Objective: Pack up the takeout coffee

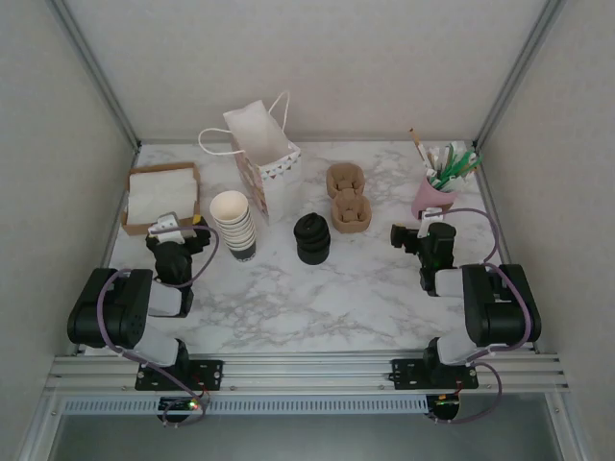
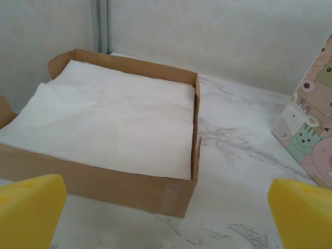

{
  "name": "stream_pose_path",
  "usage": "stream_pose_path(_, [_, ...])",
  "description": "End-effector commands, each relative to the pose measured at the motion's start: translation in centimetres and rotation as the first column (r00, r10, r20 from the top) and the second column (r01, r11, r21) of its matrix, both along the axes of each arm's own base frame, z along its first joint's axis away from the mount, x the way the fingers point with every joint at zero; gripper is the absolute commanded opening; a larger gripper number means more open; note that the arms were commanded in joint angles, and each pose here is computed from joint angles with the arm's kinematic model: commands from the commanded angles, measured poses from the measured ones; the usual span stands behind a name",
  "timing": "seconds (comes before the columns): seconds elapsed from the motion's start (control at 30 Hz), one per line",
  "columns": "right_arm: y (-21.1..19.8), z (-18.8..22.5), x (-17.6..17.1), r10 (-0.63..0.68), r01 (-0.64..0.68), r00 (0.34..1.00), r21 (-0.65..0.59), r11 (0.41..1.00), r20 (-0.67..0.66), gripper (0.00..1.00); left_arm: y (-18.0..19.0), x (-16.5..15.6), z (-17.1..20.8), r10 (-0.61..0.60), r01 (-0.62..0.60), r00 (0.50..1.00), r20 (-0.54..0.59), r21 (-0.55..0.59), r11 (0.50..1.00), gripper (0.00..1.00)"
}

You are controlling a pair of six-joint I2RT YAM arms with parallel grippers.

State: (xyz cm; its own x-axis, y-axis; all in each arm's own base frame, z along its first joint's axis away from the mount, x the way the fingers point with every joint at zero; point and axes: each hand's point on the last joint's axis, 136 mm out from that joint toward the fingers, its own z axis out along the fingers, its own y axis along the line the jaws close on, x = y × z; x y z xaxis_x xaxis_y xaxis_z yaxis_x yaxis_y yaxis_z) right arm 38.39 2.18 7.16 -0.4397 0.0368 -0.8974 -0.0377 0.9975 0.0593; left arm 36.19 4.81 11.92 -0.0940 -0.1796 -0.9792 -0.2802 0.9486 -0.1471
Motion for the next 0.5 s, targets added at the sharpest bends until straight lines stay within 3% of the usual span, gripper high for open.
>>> stream_pose_path(0.0, [-0.02, 1.07, 0.94, 0.009, -0.008, 0.999, -0.012, 1.0, 0.045, 0.99, 0.54, 0.5, 1.28, 0.021, -0.021, 0.999, 0.048, 0.012, 1.0, 0.99])
stream_pose_path(0.47, [-0.04, 1.08, 0.94, 0.008, -0.008, 0.999, -0.014, 1.0, 0.045, 0.99, 0.58, 0.5, 1.29, 0.022, -0.022, 0.999, 0.048, 0.012, 1.0, 0.99])
